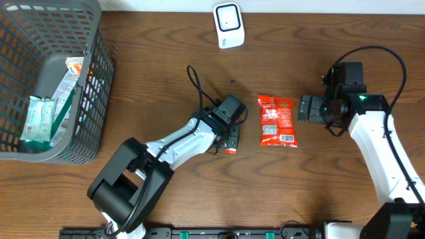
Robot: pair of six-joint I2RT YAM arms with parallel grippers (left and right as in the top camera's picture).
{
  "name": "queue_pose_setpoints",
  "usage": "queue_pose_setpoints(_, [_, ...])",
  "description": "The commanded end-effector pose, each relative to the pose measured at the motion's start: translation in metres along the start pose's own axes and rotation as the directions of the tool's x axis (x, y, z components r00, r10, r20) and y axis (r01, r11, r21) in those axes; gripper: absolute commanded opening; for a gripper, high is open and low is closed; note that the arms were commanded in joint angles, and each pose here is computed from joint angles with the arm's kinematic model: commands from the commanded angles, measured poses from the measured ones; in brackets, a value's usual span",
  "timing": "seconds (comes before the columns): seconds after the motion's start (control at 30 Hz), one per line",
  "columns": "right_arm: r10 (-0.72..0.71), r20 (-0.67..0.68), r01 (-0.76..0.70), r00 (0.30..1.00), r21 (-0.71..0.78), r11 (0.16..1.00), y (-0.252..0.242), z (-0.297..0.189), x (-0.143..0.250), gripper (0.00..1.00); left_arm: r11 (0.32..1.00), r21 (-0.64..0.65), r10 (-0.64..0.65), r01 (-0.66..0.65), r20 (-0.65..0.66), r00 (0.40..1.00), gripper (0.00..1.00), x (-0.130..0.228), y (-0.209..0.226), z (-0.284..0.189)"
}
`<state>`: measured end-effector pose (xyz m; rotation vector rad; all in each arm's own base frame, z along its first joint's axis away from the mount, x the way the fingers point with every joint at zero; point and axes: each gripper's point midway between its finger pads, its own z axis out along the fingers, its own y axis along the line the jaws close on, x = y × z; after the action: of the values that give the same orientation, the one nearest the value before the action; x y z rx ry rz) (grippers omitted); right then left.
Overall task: Scan the item barcode
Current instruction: 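Lower the red strip package beside the red bag with the left gripper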
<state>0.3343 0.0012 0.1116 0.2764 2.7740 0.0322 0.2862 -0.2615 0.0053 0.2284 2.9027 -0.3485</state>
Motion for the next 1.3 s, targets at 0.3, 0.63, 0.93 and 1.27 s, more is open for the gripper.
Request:
queue_pose_setpoints(0.3, [0.005, 0.012, -0.005, 1.0, 0.008, 1.0, -0.002, -0.002, -0.004, 0.99, 1.0, 0.027, 0.012, -0.013, 0.047, 0.999, 0.08, -0.012, -0.007, 0.005])
queue_pose_setpoints(0.63, [0.005, 0.012, -0.005, 1.0, 0.008, 1.0, -0.002, -0.002, -0.004, 0.99, 0.994, -0.105, 0.014, -0.003, 0.098, 0.995, 0.08, -0.013, 0.022, 0.01])
queue_pose_setpoints(0.93, [0.005, 0.012, -0.005, 1.0, 0.008, 1.0, -0.002, -0.002, -0.004, 0.99, 0.998, -0.064, 0.014, -0.006, 0.123, 0.992, 0.08, -0.015, 0.006, 0.011])
queue_pose_setpoints(1.27, [0.005, 0.012, -0.005, 1.0, 0.008, 1.0, -0.002, -0.002, -0.004, 0.99, 0.998, -0.029, 0.05, -0.046, 0.153, 0.987, 0.08, -0.015, -0.015, 0.011])
